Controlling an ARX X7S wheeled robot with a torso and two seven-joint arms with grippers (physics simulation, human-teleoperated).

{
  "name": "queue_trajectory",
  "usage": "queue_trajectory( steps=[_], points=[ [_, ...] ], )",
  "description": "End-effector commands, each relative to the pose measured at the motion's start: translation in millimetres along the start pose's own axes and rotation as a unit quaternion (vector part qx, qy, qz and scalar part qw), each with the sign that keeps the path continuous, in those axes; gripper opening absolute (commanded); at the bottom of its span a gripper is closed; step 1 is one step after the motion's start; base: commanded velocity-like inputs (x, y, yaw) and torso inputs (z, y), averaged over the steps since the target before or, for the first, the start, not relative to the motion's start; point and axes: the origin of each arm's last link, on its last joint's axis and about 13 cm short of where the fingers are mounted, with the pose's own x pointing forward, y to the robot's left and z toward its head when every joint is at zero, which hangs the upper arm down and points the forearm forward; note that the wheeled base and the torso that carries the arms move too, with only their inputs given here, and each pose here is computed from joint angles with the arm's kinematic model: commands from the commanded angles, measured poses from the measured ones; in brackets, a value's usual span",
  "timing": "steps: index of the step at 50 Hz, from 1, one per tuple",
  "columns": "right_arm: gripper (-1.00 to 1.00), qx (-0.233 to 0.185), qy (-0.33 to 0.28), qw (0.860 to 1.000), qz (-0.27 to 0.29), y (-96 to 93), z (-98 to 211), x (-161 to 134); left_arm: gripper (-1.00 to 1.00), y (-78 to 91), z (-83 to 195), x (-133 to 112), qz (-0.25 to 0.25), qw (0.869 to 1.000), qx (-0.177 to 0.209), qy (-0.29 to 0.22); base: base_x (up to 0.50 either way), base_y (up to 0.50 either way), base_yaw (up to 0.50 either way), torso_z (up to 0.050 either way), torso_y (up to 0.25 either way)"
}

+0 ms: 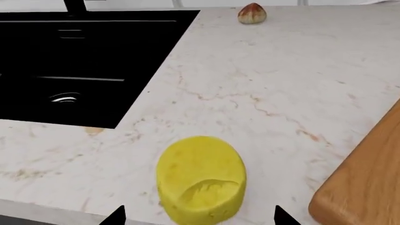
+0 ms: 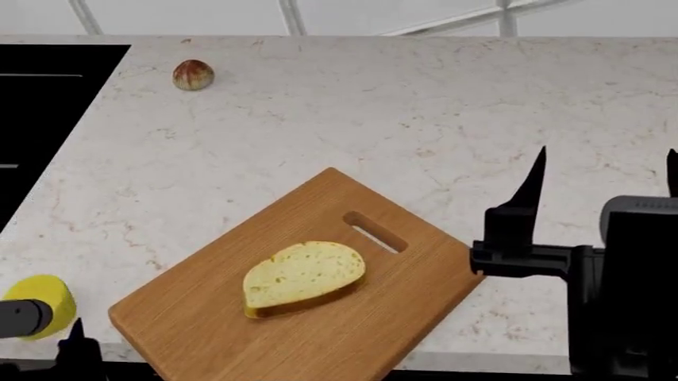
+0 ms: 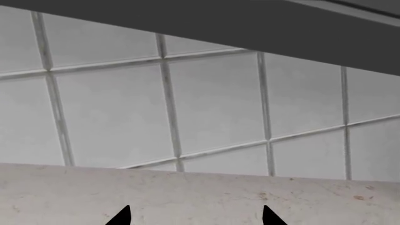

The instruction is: Pick up the wedge of cheese and place it on the slice of bread to prepare a simple cheese on bread dish.

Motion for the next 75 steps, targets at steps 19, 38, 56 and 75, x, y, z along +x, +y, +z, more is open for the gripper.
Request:
queue_trajectory(
  steps=[19,38,56,75],
  points=[
    [1.0,-0.002,0.003,1.0,0.002,1.2,2.4,1.7,1.0,2.3,5.9,19.8,0.002,0.999,0.017,0.027,0.0,0.0,0.0,0.0,0.0],
    [1.0,-0.001,0.005,1.0,0.002,3.1,0.5,1.3,1.0,0.9,5.7,29.5,0.001,0.999,0.022,0.035,0.0,0.0,0.0,0.0,0.0],
    [1.0,-0.002,0.007,1.0,0.001,2.5,-0.9,0.6,-1.0,0.7,-6.3,35.7,-0.003,0.999,0.018,0.051,0.0,0.0,0.0,0.0,0.0],
    [1.0,0.0,0.008,1.0,0.001,2.8,-2.2,1.5,-1.0,1.7,21.2,16.9,-0.009,1.0,0.019,0.01,0.0,0.0,0.0,0.0,0.0]
  ],
)
